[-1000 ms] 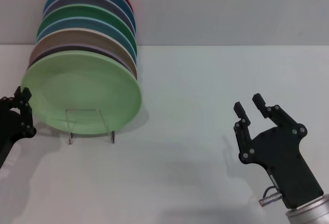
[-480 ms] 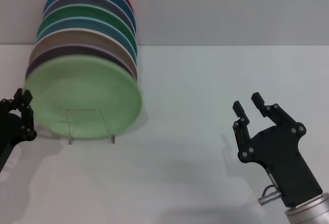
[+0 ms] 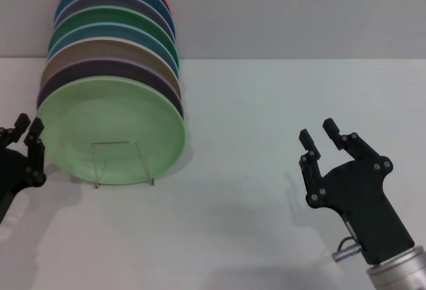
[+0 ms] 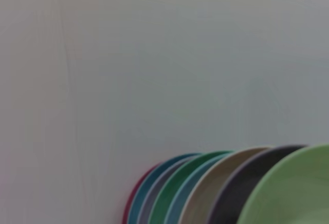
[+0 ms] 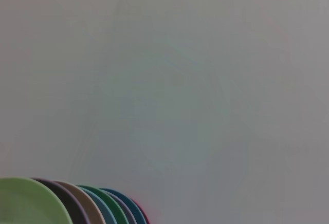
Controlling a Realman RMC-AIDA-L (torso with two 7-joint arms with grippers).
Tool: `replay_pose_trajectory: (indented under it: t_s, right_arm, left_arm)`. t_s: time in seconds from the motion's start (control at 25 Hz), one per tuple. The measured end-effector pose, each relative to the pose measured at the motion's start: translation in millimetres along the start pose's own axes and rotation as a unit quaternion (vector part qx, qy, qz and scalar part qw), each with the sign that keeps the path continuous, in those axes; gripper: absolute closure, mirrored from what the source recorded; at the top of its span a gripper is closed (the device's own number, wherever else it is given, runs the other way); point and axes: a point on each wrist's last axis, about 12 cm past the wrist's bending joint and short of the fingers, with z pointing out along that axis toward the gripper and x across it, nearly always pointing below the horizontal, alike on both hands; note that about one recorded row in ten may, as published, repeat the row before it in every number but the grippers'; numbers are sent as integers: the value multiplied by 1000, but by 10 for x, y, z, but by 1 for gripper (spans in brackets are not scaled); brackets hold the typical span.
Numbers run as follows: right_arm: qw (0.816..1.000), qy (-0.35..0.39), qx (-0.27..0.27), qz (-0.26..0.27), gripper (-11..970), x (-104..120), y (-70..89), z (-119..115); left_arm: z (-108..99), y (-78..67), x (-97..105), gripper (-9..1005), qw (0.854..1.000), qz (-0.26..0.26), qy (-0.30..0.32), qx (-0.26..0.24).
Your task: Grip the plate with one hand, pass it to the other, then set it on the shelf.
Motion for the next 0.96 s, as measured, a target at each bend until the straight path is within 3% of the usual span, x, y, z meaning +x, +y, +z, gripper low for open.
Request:
replay_pose_trajectory:
  t_s: [0.36,0.56,0.76,0.96]
  right_arm:
    - [999,10,25,21,656,44,-114,149]
    - [999,9,37,18,657,57,-178,199]
    - [998,9,49,23,657,85,-266,229]
    - [998,8,59,29,657,107,-342,238]
  left_arm:
    - [-337,6,-79,781,999,-10,-37,-19]
    - [-455,45,-123,553,997,-52,-56,-33]
    - [-427,90,-140,321,994,-75,-65,-46]
    - [-353,91,-138,321,994,-78,-66,-49]
